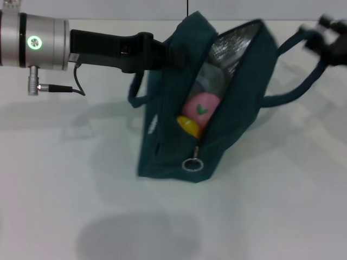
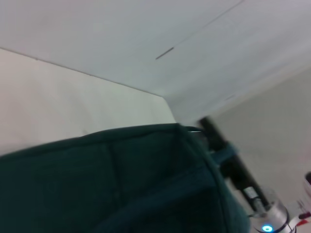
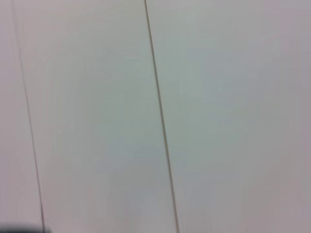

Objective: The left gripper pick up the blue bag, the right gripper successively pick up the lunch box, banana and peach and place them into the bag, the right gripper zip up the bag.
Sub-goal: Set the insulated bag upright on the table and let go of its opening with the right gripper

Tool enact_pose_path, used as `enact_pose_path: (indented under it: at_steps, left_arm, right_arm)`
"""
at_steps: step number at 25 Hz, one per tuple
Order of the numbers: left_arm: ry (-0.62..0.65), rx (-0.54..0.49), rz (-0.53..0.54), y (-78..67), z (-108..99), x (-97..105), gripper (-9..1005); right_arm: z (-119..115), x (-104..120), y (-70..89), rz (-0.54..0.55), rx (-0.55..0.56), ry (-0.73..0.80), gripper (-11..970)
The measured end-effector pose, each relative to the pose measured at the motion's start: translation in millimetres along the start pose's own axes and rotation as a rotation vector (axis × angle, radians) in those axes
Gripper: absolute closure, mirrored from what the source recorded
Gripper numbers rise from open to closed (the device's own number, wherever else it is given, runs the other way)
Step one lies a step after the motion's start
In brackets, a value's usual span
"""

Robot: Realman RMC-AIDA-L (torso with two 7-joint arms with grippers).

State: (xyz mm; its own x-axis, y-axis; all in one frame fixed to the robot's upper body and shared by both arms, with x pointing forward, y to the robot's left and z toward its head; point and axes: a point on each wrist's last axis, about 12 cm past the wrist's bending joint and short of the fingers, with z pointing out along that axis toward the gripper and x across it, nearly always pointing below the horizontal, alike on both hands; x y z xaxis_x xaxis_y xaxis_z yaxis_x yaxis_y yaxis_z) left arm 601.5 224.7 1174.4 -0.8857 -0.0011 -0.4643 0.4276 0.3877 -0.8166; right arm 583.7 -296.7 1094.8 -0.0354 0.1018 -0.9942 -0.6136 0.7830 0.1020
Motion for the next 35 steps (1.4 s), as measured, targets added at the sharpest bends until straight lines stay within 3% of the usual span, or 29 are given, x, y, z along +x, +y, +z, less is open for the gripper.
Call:
enact_pose_path:
  at_steps: [3,8,14,19,22,31,35]
  left_arm:
    - [-0.001,0.028,-0.01,-1.8,-3,2,942]
    - [-0.026,0.084,-0.024,-6.5,-10,0,942]
    - [-0.049,0.167,-0.057,-14.8,-16,-3,942]
    - [-0.018,0.227,-0.172,-3.9,-4,7,941]
    - [0.015,0.265,-0.185,-4.9,4,12,940]
    - [-0.002,0.307,-0.217,1.3,7,25,937]
    - [-0.036,0.292,-0.197,4.7,7,23,936]
  right_arm:
    - [-21,-12,1.7,-0.031,-0.012,-0.143,305]
    - [-36,-22,11.8,-0.06,-0.106,-0.236,307]
    - [-32,-21,17.9,-0.056,-0.154,-0.224,307]
    - [-15,-11,22.8,-0.058,-0.171,-0.12,307]
    - [-9,-11,26.6,-0.062,-0.197,-0.109,308]
    - [-19,-28,35.3,-0.026,-0.299,-0.211,308]
    - [-23,-28,32.3,-0.021,-0.277,-0.204,308]
